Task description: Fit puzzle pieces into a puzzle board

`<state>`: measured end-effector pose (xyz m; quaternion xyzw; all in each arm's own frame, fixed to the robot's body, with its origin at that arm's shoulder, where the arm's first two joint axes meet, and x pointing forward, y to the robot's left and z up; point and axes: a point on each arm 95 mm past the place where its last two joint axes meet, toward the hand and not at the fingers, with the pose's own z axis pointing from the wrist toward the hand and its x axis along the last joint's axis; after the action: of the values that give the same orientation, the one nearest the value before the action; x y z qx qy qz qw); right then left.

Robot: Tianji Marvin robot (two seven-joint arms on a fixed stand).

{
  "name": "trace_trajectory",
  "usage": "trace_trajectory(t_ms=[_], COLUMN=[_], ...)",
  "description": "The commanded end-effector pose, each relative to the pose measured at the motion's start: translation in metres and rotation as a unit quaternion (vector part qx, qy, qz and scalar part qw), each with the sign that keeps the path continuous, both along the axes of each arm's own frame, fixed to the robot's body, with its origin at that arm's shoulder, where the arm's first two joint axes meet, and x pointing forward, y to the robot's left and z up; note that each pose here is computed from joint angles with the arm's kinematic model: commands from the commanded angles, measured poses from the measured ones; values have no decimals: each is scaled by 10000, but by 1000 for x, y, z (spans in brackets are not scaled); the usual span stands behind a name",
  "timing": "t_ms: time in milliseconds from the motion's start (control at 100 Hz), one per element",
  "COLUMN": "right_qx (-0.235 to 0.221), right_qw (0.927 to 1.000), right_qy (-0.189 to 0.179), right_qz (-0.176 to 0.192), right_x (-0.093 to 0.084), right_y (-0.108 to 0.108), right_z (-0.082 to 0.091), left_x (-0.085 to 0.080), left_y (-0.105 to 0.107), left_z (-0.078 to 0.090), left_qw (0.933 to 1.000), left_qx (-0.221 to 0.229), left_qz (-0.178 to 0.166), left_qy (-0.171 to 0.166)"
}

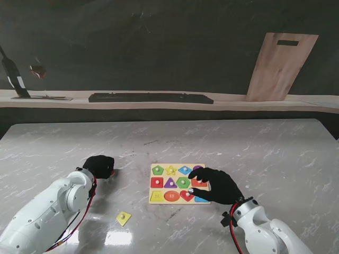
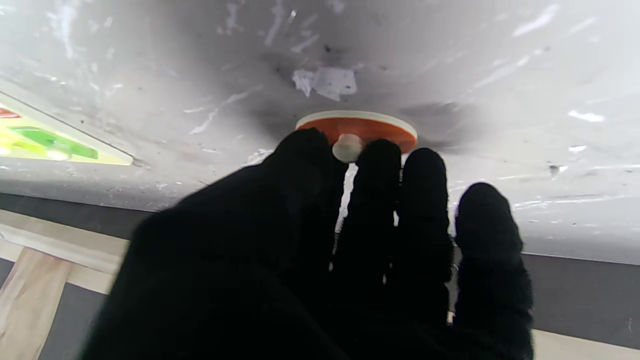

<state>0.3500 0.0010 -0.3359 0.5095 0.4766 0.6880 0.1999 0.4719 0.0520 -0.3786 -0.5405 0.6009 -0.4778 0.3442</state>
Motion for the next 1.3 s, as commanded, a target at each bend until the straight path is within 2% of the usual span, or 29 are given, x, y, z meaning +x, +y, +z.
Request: trace_trajectory(t_ms=[0, 200, 490, 780, 910, 1090, 1290], right_qx=[1, 3, 13, 28, 28, 17, 12], right_qw=[10000, 10000, 10000, 10000, 10000, 10000, 10000], right_qy=[11, 10, -10, -15, -26, -24, -4], right_qz=[15, 11, 1, -3, -6, -5, -3], right_x=[-3, -3, -3, -3, -3, -3, -2], right_y=[1, 1, 1, 0, 0, 0, 1], right_z=[-2, -2, -2, -2, -2, -2, -3], left_x=[-9, -11, -13, -12, -12, -12, -13], left_y=[2, 3, 6, 11, 13, 14, 13], left_z=[-15, -21, -27, -37, -40, -42, -41], left_qw=[9997, 9996, 9990, 9987, 9982, 9982, 9987], left_qx=[69, 52, 259, 442, 498, 472, 409], left_qz=[37, 66, -56, -240, -280, -273, -197], left_qy=[237, 284, 362, 103, 164, 259, 216])
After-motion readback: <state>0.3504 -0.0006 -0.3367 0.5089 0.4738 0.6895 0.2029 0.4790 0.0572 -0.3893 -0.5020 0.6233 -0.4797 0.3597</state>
